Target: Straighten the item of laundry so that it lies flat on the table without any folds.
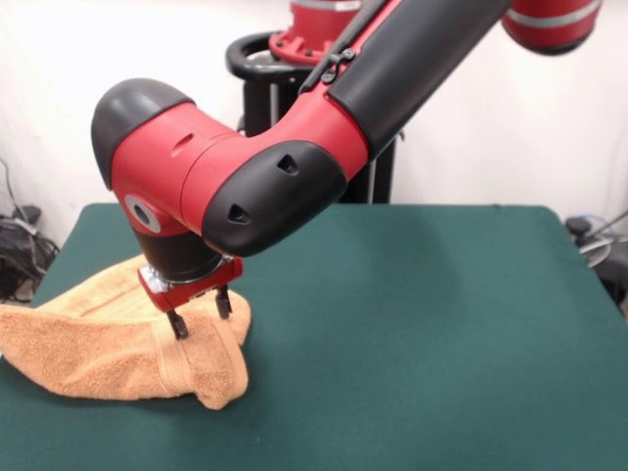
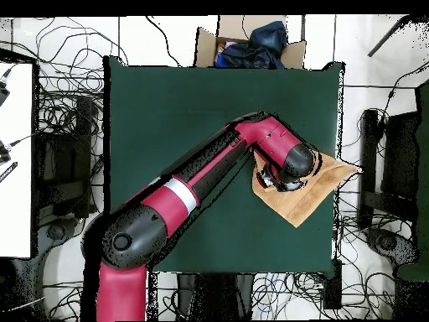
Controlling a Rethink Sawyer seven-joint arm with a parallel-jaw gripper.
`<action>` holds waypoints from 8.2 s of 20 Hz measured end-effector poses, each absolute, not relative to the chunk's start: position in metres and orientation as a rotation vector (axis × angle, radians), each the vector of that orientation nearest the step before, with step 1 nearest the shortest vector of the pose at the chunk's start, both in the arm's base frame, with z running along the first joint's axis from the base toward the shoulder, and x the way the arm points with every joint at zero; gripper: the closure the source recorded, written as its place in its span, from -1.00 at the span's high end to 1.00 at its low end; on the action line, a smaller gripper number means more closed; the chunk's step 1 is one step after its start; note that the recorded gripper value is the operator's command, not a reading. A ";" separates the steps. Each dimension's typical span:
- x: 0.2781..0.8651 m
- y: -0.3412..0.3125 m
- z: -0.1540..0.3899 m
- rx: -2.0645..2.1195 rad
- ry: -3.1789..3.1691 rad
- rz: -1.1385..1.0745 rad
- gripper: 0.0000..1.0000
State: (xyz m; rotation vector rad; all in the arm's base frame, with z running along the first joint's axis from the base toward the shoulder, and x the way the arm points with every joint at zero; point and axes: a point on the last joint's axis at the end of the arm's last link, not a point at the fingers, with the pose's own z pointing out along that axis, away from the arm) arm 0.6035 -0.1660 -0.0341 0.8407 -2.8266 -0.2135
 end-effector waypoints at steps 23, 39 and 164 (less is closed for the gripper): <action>0.606 -0.162 -0.031 0.829 -2.865 -0.257 1.00; 0.603 -0.160 -0.037 0.824 -2.866 -0.275 1.00; 0.718 -0.138 0.060 1.336 -3.508 -0.446 -1.00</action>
